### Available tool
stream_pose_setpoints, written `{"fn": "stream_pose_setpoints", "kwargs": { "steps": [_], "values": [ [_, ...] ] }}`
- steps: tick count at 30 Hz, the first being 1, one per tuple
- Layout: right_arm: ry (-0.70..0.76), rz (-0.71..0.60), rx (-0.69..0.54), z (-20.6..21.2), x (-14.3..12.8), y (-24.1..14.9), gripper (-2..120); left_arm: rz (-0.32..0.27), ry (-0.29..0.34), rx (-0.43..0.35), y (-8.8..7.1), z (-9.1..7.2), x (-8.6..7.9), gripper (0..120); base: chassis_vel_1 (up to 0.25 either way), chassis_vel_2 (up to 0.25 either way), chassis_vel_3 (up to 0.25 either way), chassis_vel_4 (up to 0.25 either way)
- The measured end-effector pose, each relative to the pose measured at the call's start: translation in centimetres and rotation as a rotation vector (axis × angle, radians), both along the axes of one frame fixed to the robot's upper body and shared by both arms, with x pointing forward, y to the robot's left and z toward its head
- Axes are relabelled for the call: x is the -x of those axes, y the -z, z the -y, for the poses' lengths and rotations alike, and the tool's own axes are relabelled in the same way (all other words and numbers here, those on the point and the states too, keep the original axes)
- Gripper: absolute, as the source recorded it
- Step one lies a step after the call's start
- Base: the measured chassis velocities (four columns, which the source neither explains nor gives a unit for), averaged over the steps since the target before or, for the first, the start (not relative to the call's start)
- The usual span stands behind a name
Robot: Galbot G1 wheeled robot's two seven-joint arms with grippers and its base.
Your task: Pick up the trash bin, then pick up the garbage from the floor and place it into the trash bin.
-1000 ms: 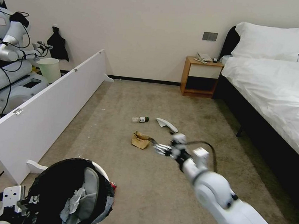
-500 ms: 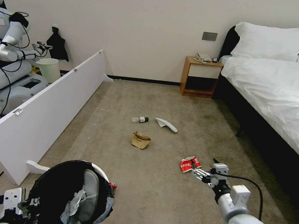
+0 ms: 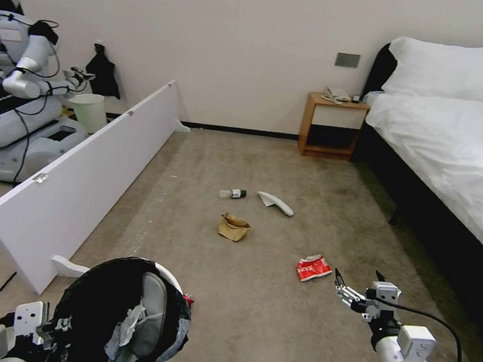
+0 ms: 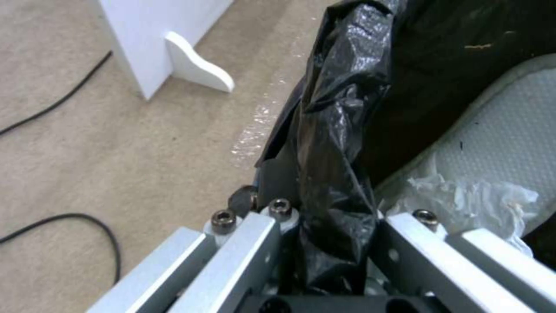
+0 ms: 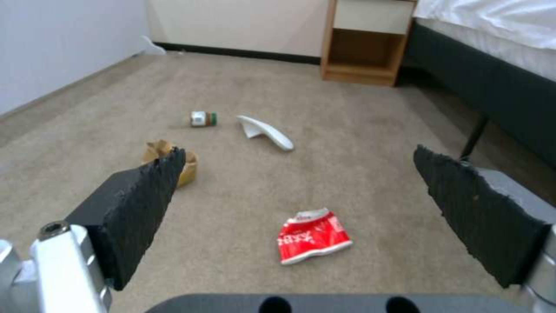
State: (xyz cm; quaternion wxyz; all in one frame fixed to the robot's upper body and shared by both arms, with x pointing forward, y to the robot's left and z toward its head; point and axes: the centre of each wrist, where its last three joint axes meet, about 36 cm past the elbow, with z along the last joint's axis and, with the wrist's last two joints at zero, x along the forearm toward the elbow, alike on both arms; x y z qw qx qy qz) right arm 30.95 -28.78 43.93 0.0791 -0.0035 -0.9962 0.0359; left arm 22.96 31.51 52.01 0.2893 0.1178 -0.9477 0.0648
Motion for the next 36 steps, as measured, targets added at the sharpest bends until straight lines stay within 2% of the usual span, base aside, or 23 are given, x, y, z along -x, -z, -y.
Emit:
{"fn": "stream_pose_setpoints", "kwargs": {
  "steps": [36],
  "values": [
    [-0.023, 0.003, -0.001, -0.53, 0.36, 0.41, 100, 0.007, -0.006, 0.002, -0.29, 0.35, 0.3, 2, 0.019, 0.023, 0.019, 0.018]
  ]
}}
